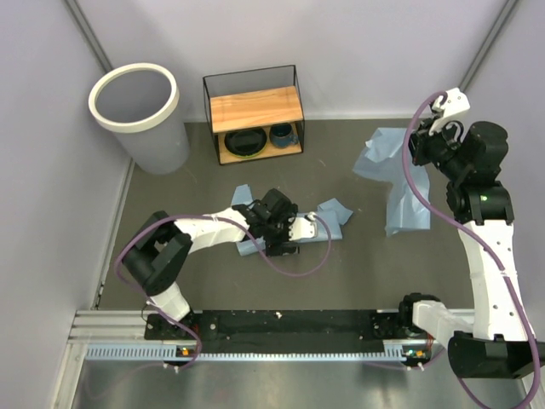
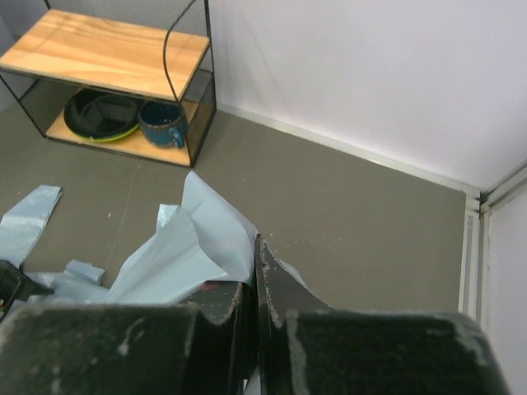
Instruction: Put the trash bags into the trash bin
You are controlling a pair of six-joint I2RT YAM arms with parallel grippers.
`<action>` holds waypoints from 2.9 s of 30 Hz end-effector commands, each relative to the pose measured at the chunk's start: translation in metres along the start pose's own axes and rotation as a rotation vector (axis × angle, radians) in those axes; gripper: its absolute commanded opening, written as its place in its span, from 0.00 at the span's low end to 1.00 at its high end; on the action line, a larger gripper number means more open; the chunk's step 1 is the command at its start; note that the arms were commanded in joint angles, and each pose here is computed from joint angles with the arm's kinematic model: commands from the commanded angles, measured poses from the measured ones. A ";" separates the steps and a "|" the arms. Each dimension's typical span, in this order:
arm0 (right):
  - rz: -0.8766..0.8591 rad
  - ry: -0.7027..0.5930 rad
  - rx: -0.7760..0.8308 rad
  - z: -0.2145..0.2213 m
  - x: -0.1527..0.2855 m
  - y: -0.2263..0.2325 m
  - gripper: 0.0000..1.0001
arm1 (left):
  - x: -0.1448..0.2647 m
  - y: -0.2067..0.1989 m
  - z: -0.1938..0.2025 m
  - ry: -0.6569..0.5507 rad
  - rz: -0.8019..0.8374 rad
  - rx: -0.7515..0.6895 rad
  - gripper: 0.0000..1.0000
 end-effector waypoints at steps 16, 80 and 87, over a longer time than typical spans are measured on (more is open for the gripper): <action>0.045 -0.047 0.035 -0.009 0.016 -0.003 0.00 | 0.084 0.065 -0.079 -0.202 0.060 0.165 0.00; -0.222 -0.098 -0.081 -0.035 -0.018 0.013 0.00 | 0.268 0.275 -0.156 -0.968 -0.368 0.234 0.99; -0.597 -0.232 -0.122 -0.087 0.001 0.074 0.00 | 0.290 0.176 -0.141 -0.954 -0.141 0.215 0.92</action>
Point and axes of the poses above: each gripper's point midway between its finger pads, its own x axis back along the fingers, its own y axis along the line the jaws close on, z = x × y, the point moved 5 cm from there along x, back along the fingers, and after that the axes turned 12 degrees about x, right-handed, at the moved point
